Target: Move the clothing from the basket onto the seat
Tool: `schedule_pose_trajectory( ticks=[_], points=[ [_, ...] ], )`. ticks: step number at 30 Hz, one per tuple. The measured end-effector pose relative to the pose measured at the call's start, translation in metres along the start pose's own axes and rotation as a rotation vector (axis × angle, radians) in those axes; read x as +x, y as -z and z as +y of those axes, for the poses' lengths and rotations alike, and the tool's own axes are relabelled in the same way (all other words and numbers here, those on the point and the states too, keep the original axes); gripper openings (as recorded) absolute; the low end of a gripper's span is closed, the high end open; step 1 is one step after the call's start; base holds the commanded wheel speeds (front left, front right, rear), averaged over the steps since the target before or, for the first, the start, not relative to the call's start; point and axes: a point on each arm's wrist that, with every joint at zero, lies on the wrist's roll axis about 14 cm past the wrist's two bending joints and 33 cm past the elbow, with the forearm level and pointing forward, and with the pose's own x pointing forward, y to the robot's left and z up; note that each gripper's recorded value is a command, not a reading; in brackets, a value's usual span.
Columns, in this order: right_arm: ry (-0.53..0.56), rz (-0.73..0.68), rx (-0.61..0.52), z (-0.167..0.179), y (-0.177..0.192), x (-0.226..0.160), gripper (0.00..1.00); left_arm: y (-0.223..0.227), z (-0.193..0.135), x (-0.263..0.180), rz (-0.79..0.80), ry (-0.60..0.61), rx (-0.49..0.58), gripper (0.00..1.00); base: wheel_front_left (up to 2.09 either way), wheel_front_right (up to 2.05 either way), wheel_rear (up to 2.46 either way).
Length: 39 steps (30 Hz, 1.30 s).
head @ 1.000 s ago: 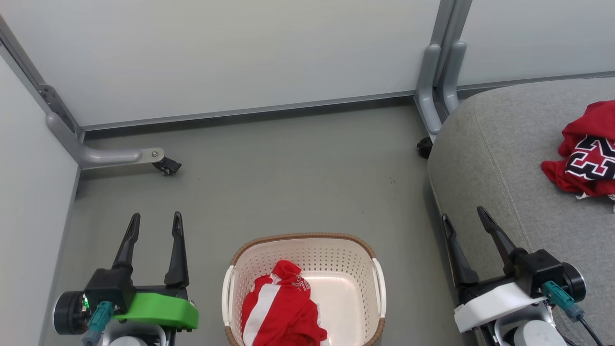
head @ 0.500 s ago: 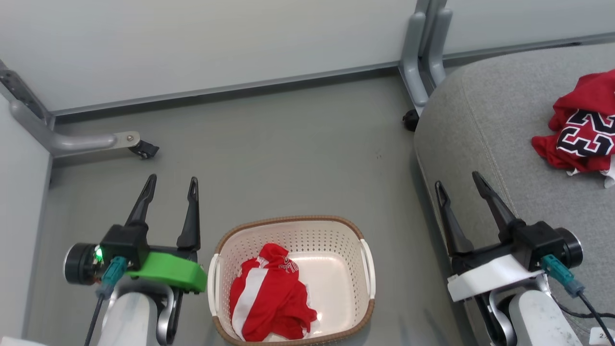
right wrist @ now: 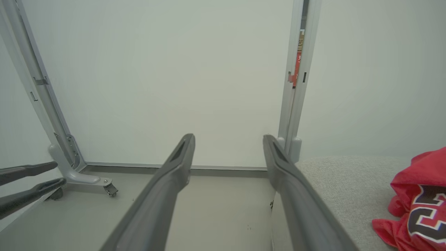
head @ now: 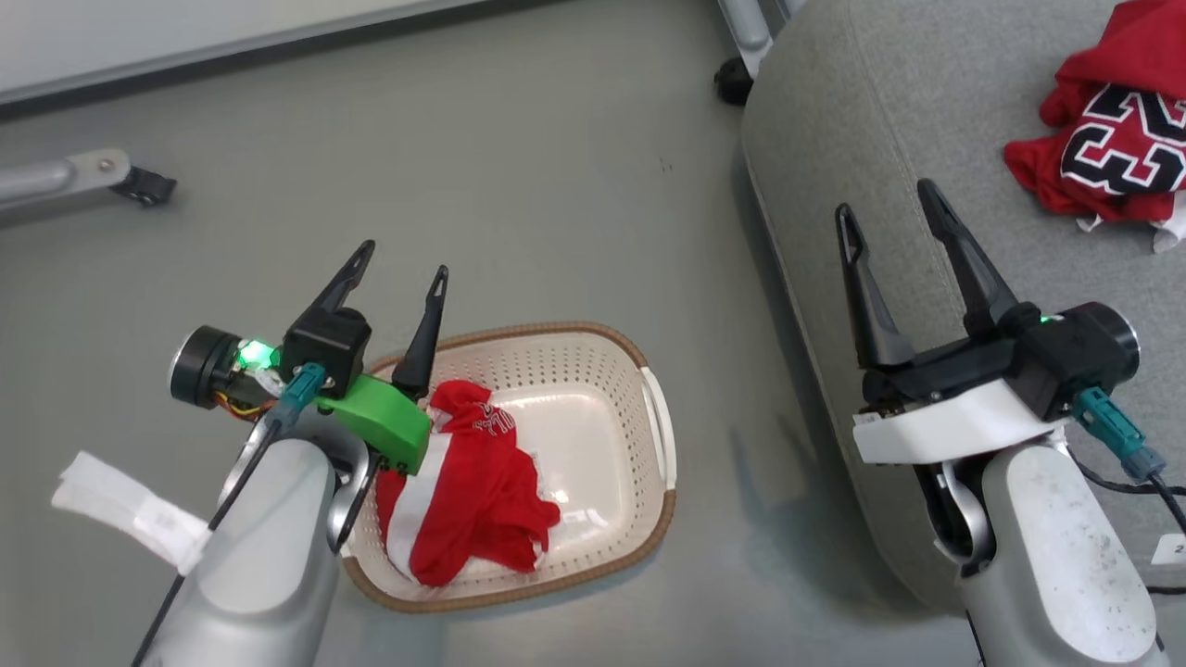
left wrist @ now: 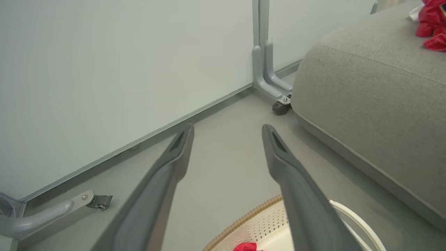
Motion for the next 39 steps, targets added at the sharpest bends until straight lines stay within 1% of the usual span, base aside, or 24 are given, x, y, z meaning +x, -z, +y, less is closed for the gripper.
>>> schedule_pose_trajectory(
  ticks=[6,13,16,21,26,31,35,39],
  points=[
    [0.017,0.038,-0.011,-0.013,0.025,0.014,1.00,0.057,-0.022,0.028,0.145,0.130,0.025,1.00,0.00,0.00,0.00],
    [0.025,0.084,-0.026,-0.023,0.055,0.024,1.00,0.127,-0.047,0.039,0.307,0.258,0.033,1.00,0.00,0.00,0.00],
    [0.024,0.105,-0.031,-0.026,0.069,0.029,1.00,0.152,-0.052,0.044,0.360,0.298,0.041,1.00,0.00,0.00,0.00],
    [0.014,0.138,-0.032,-0.028,0.091,0.034,1.00,0.199,-0.062,0.039,0.474,0.368,0.061,1.00,0.00,0.00,0.00],
    [0.015,0.187,-0.036,-0.033,0.118,0.034,1.00,0.253,-0.076,0.024,0.604,0.475,0.115,1.00,0.00,0.00,0.00],
    [0.018,0.225,-0.040,-0.036,0.138,0.031,1.00,0.285,-0.077,0.015,0.683,0.528,0.154,1.00,0.00,0.00,0.00],
    [0.016,0.246,-0.047,-0.038,0.151,0.030,1.00,0.312,-0.077,0.004,0.766,0.584,0.214,1.00,0.00,0.00,0.00],
    [0.013,0.263,-0.052,-0.039,0.163,0.030,1.00,0.334,-0.069,-0.004,0.844,0.614,0.270,1.00,0.00,0.00,0.00]
  ],
)
